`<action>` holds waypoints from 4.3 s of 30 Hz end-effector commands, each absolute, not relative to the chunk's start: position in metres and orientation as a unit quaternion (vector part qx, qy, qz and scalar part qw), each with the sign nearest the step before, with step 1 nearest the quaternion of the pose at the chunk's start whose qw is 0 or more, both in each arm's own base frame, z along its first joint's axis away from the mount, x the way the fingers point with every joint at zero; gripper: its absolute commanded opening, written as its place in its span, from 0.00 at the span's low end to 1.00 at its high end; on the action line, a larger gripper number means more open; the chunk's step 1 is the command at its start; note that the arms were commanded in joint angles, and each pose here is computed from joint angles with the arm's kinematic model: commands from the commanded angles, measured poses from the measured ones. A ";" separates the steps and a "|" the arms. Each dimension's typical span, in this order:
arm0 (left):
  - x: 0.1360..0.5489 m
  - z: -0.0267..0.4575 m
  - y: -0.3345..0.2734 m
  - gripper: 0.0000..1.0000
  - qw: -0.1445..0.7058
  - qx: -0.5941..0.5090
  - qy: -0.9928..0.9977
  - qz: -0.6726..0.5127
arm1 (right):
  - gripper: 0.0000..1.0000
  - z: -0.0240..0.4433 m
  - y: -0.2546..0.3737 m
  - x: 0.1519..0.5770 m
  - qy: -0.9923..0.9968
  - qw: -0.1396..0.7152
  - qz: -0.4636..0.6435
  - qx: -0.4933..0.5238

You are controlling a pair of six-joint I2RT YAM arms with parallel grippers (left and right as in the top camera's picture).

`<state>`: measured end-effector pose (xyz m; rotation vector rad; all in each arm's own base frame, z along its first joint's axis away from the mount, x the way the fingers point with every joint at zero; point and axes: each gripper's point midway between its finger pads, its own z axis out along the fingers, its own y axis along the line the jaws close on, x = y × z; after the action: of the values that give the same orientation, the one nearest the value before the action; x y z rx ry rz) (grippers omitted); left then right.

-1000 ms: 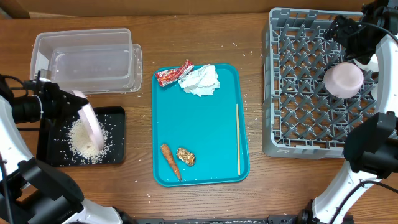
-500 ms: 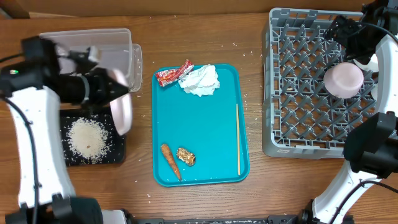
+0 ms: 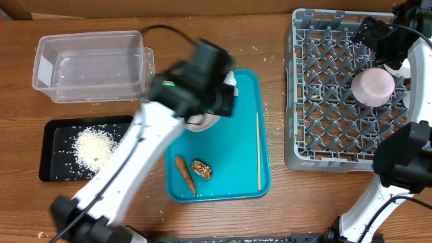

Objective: Sort waste into correct bins and load items into the dishwasher

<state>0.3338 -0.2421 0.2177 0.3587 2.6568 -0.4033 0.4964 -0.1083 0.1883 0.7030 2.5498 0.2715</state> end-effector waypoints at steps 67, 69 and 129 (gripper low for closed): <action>0.368 0.202 0.048 1.00 0.114 -0.356 0.928 0.010 | 1.00 0.219 0.060 0.467 0.941 0.173 0.289 0.033; 0.369 0.203 0.048 1.00 0.116 -0.356 0.927 0.010 | 1.00 0.200 0.077 0.463 0.967 0.161 0.199 0.001; 0.370 0.203 0.048 1.00 0.118 -0.356 0.927 0.009 | 0.04 0.010 0.209 0.402 0.959 -0.029 0.094 -0.267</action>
<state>0.3678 0.0492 0.2022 -1.0316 2.7178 0.0368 0.4009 0.2135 0.0100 -0.8594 3.0582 0.3421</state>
